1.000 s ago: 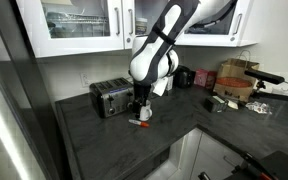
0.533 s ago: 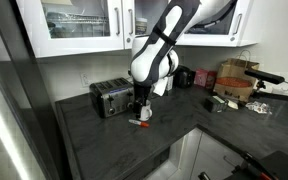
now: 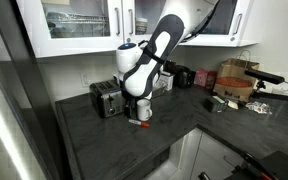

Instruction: Put the marker in the mug

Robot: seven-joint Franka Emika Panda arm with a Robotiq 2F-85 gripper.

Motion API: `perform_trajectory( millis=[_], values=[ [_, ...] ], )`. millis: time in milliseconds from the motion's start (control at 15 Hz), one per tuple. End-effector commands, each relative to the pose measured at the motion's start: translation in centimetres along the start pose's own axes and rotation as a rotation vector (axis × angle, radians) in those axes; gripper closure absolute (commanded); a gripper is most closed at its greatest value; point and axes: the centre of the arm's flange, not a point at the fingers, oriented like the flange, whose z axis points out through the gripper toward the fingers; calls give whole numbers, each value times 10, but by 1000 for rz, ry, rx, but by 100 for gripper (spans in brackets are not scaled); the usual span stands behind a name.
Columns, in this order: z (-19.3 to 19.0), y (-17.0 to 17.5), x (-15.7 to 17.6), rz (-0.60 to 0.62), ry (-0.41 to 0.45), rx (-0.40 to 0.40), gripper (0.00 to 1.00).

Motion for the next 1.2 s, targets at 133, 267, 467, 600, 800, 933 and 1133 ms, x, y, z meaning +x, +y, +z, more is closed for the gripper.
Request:
perform_trajectory(
  millis=[133,267,467,600,800,933,1133],
  values=[
    [58,30,17,43,10,-16,0],
    [81,40,23,27,11,9,0],
    [109,50,34,22,15,43,0],
    [124,54,37,26,23,64,0],
    [142,64,35,54,27,86,0],
    [151,70,30,74,16,92,0],
    [160,77,24,87,2,95,0]
  ],
)
